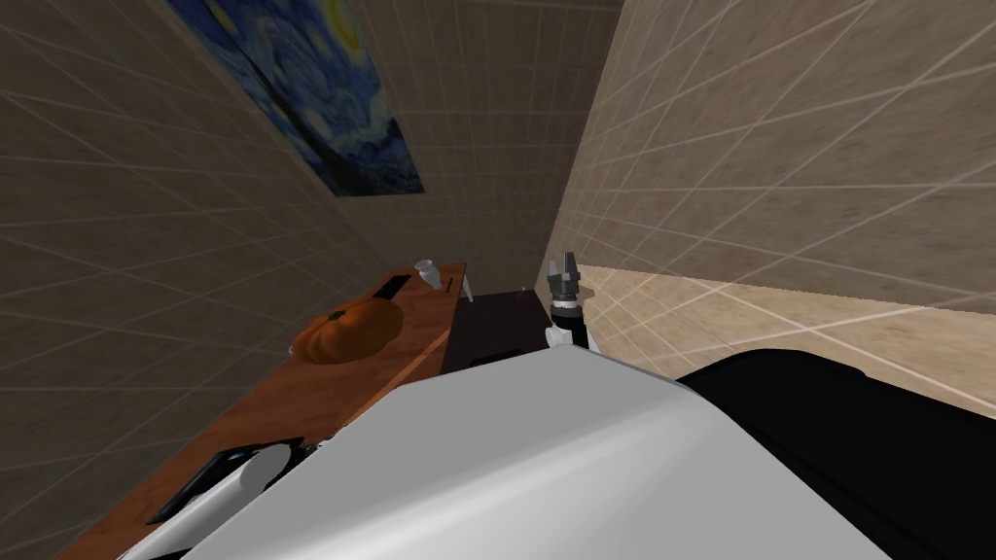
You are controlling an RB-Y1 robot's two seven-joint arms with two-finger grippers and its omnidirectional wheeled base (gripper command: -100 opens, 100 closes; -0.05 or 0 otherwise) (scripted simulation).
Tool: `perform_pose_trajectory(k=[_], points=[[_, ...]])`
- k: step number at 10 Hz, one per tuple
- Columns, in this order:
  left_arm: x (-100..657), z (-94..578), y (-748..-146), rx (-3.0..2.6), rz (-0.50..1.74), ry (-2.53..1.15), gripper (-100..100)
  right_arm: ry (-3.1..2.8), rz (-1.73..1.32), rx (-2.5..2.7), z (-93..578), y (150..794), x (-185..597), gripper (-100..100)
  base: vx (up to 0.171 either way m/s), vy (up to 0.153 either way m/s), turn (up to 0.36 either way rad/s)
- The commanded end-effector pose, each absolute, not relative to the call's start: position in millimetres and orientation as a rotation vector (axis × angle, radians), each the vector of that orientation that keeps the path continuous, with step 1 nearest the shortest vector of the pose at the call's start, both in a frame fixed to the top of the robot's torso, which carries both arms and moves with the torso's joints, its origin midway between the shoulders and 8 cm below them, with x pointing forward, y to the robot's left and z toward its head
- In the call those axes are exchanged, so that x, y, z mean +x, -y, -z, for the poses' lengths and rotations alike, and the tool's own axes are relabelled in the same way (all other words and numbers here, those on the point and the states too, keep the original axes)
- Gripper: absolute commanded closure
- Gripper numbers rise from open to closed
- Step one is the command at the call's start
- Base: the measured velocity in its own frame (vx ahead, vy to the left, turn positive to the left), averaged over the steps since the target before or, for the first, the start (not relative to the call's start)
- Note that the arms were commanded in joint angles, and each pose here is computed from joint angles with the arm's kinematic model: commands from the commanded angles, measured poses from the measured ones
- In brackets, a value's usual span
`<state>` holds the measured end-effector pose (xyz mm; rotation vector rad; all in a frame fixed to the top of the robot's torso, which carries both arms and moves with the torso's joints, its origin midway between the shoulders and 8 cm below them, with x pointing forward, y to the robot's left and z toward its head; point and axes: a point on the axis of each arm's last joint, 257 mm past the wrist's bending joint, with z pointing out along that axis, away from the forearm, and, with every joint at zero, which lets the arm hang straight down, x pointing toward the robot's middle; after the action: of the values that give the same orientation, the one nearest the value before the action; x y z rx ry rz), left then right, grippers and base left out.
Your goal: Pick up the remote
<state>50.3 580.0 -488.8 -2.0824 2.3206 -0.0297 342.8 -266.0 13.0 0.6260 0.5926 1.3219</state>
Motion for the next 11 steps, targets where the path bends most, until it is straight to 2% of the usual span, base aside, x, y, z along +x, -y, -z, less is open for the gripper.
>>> perform_pose_trajectory(k=[1,3,4,8,9,10,11], points=[[48.2,498.8,-575.4,-2.091,0.030,-2.312,-100,-0.593,-1.322,0.626,-13.0,266.0,342.8,0,-0.009,0.047,-0.055],[47.7,503.0,-572.9,-2.093,0.031,-2.311,-100,-0.593,-1.322,0.626,-13.0,266.0,342.8,0,-0.008,0.041,-0.030],[47.7,503.8,-572.6,-2.093,0.030,-2.310,100,-0.593,-1.322,0.626,-13.0,266.0,342.8,0,-0.003,0.005,0.011],[46.9,503.8,-572.6,-2.095,0.029,-2.310,100,-0.593,-1.322,0.626,-13.0,266.0,342.8,0,0.000,0.000,0.000],[46.9,503.8,-572.5,-2.095,0.029,-2.311,0,-0.593,-1.322,0.626,-13.0,266.0,342.8,0,0.000,0.000,0.000],[49.2,493.6,-578.8,-2.087,0.030,-2.314,100,-0.593,-1.322,0.626,-13.0,266.0,342.8,0,0.003,-0.025,0.041],[50.8,485.8,-583.7,-2.082,0.029,-2.319,100,-0.593,-1.322,0.626,-13.0,266.0,342.8,0,0.008,-0.058,0.070]])
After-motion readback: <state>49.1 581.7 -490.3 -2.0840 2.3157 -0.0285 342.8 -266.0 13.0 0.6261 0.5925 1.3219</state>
